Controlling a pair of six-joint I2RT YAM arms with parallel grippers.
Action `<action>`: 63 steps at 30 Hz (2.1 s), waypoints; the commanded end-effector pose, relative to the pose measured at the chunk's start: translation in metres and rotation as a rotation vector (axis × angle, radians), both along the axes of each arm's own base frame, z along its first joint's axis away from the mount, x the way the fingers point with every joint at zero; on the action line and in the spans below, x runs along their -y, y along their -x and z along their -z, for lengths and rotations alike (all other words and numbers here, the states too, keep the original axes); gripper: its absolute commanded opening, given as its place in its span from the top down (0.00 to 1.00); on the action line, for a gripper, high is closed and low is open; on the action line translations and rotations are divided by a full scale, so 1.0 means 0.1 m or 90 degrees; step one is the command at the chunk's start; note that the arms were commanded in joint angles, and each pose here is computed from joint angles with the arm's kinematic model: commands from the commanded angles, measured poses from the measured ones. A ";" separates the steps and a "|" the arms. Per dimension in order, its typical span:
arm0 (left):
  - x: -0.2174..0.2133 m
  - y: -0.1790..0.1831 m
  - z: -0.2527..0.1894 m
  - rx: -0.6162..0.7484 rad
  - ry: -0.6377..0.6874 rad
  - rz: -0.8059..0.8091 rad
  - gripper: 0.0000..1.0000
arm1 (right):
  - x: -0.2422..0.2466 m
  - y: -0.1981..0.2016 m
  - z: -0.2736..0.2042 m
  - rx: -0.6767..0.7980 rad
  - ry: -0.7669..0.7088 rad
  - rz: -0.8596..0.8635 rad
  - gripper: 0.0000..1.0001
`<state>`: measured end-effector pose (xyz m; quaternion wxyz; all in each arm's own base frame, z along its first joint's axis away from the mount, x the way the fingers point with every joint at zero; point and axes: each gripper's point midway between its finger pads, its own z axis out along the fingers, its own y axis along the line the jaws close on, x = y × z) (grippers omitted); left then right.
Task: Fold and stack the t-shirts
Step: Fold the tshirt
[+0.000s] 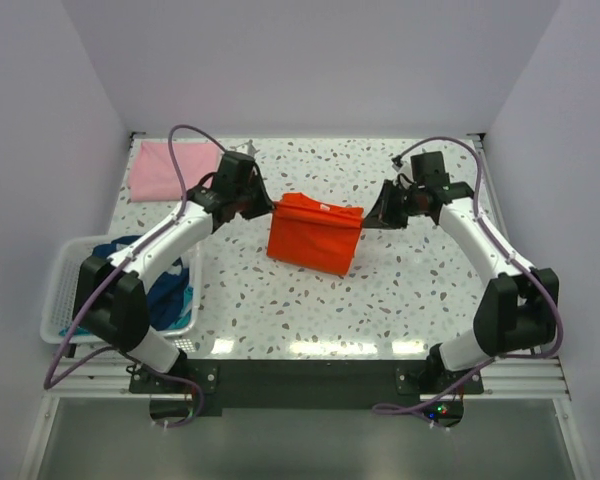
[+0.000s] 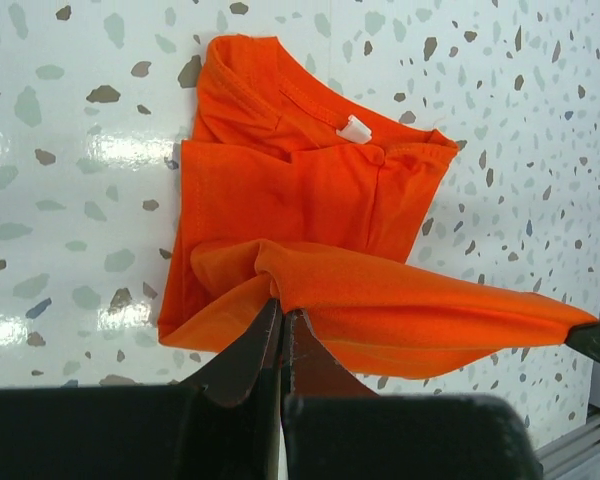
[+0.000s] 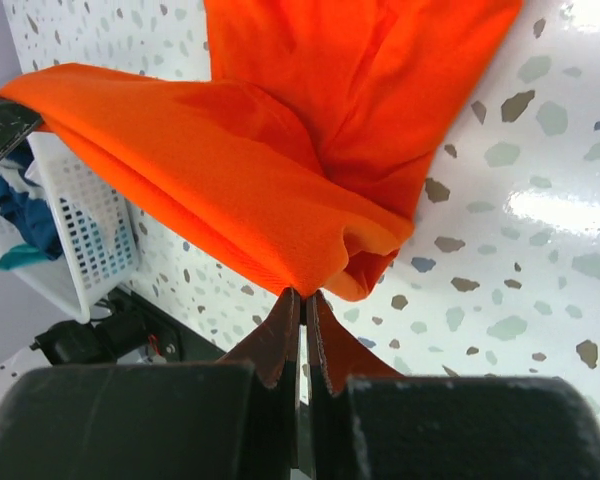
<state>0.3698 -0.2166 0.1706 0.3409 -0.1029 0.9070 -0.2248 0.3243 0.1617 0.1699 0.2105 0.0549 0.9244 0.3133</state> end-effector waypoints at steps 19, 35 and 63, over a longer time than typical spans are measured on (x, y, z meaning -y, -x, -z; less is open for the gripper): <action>0.10 -0.98 0.34 -0.002 0.002 0.015 1.00 | 0.18 -1.03 0.51 -0.004 0.028 0.039 1.00; 0.18 -1.11 0.27 0.009 0.024 0.031 0.00 | 0.15 -1.32 0.39 0.028 -0.018 0.004 0.01; 1.02 -1.27 0.57 0.029 0.057 0.136 0.00 | -0.31 -0.99 0.41 0.029 -0.078 -0.053 0.01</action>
